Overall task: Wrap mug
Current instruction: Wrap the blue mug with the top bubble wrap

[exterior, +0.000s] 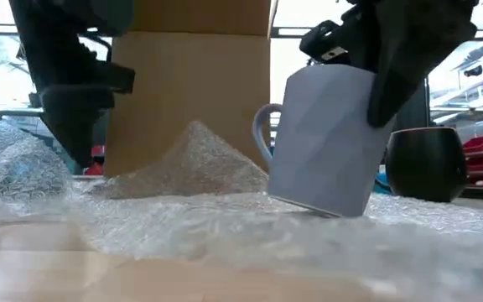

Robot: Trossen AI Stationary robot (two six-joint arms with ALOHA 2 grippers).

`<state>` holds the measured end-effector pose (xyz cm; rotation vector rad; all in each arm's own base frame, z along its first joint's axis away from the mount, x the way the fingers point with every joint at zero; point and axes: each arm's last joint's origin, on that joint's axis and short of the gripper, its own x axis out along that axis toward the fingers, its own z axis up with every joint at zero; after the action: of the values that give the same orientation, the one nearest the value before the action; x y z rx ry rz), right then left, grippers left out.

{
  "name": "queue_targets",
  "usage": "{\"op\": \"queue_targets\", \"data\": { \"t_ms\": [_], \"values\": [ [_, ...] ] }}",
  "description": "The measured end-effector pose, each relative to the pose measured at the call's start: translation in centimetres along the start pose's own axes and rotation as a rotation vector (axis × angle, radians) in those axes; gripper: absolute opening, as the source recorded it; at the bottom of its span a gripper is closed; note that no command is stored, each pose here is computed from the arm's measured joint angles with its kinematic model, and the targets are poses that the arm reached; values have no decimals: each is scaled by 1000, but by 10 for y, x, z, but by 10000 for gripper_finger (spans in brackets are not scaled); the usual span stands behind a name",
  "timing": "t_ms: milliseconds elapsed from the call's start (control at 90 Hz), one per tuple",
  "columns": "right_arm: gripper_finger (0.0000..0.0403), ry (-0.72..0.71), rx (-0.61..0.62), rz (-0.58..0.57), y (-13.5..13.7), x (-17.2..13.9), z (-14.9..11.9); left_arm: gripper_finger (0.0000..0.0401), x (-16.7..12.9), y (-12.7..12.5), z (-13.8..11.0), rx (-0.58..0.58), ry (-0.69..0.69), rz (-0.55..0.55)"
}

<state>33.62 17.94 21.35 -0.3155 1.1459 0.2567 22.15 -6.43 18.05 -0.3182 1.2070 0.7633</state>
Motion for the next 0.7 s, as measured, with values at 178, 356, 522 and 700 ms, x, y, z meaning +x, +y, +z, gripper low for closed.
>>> {"op": "queue_targets", "data": {
  "t_ms": [178, 356, 522, 700],
  "values": [
    [0, 46, -63, -10, -1, -4, -5, 183, 16, -1, 1, 31, -31, -63],
    [0, 191, -89, -74, -4, -6, -20, 183, 24, -3, 6, 91, -101, -105],
    [0, 281, -105, -102, -7, -8, -28, 183, 21, -12, 18, 151, -286, -131],
    [0, 353, -119, -105, -8, -16, -31, 183, 18, -17, 27, 192, -360, -174]
  ]
}}
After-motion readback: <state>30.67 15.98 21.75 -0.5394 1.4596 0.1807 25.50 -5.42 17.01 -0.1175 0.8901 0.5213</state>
